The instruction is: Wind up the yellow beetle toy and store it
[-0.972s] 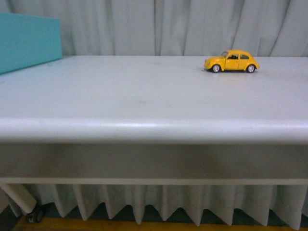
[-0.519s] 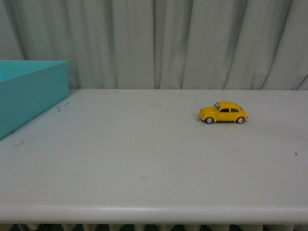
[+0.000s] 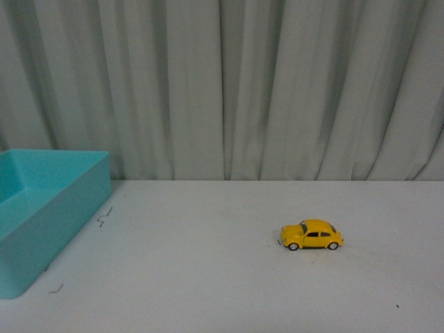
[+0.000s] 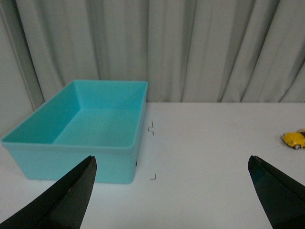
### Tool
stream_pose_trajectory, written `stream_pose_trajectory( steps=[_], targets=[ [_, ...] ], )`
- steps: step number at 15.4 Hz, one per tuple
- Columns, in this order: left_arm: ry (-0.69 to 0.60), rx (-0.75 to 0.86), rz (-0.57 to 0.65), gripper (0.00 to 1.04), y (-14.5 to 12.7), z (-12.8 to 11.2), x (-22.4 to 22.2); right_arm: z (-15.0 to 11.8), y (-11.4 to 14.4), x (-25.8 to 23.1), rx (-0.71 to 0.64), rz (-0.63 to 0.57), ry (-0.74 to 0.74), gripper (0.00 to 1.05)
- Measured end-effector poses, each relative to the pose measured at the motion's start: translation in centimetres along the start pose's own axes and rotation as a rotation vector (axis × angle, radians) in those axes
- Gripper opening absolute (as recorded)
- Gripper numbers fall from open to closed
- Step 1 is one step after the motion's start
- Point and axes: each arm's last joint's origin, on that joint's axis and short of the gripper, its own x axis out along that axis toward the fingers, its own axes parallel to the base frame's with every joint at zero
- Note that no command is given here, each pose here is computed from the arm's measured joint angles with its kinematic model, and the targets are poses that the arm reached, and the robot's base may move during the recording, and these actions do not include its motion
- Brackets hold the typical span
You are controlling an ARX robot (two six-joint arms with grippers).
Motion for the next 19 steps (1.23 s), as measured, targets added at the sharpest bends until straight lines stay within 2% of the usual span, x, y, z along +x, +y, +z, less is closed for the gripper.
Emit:
stream_pose_trajectory(
  steps=[19],
  targets=[
    [0.003,0.000,0.001,0.98,0.00,-0.03,0.00,-0.03,0.00,0.00,0.000,0.000,0.003,0.98]
  ],
)
